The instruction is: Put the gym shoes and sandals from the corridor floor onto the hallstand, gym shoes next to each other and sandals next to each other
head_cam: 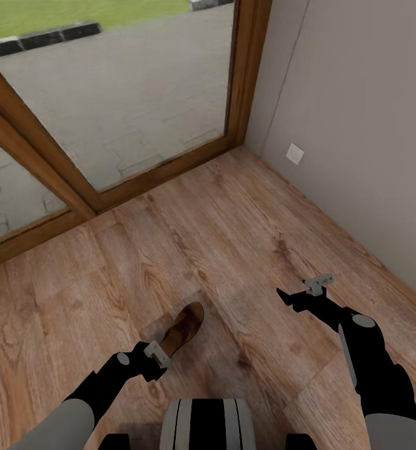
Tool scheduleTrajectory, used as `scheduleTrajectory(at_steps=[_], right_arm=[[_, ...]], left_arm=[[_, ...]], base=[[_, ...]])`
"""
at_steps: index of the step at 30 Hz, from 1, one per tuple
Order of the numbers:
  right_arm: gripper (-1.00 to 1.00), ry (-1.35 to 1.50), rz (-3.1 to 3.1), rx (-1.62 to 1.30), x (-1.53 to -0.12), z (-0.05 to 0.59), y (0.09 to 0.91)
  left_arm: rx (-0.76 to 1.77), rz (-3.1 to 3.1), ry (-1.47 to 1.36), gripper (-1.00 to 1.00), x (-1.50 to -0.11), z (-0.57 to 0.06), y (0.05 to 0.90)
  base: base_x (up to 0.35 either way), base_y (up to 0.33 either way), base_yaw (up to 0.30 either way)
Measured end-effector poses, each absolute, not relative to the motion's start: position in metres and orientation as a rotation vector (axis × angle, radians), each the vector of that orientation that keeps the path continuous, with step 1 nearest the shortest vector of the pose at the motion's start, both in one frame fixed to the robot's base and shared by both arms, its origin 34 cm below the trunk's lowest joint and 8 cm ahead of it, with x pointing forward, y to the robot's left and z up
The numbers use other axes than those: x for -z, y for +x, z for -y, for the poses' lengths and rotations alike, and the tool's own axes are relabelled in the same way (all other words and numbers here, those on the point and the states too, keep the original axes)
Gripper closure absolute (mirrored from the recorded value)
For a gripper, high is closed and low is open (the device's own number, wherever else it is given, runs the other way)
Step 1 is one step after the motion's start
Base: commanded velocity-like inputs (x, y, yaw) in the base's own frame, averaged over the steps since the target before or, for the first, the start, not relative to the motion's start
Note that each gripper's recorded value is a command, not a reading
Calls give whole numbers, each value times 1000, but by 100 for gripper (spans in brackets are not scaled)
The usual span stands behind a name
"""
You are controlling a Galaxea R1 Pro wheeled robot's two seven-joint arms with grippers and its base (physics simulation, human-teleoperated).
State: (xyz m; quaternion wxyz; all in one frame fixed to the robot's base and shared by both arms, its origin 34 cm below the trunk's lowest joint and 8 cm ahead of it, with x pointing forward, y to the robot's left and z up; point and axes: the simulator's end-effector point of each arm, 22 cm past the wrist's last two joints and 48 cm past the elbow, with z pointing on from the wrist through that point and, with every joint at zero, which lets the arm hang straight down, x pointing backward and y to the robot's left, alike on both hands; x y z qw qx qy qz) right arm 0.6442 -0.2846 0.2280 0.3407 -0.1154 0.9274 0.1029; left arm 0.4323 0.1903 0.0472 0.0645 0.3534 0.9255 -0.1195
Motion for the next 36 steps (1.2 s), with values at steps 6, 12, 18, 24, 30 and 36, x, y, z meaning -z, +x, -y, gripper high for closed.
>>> scheduleTrajectory(at_steps=[6, 12, 18, 24, 30, 36], right_arm=[[-100, -300, -2413, -267, -228, 285, 644], [-100, -300, -2413, -268, -228, 284, 644], [-100, -300, -2413, -269, -228, 284, 644], [-100, -299, -2413, -269, -228, 284, 644], [-100, -299, -2413, -269, -228, 284, 644], [-100, -299, -2413, -269, -228, 284, 644]], left_arm=[[361, -2794, 1067, -100, -47, -190, 432], [361, -2794, 1067, -100, -47, -190, 432], [361, -2793, 1069, -100, -47, -190, 432], [362, -2792, 1071, -100, -47, -190, 432], [362, -2792, 1071, -100, -47, -190, 432], [362, -2792, 1073, 100, -47, -190, 432]], base=[[12, 0, 0], [3, 0, 0], [12, 0, 0], [135, 0, 0], [67, 0, 0], [12, 0, 0]])
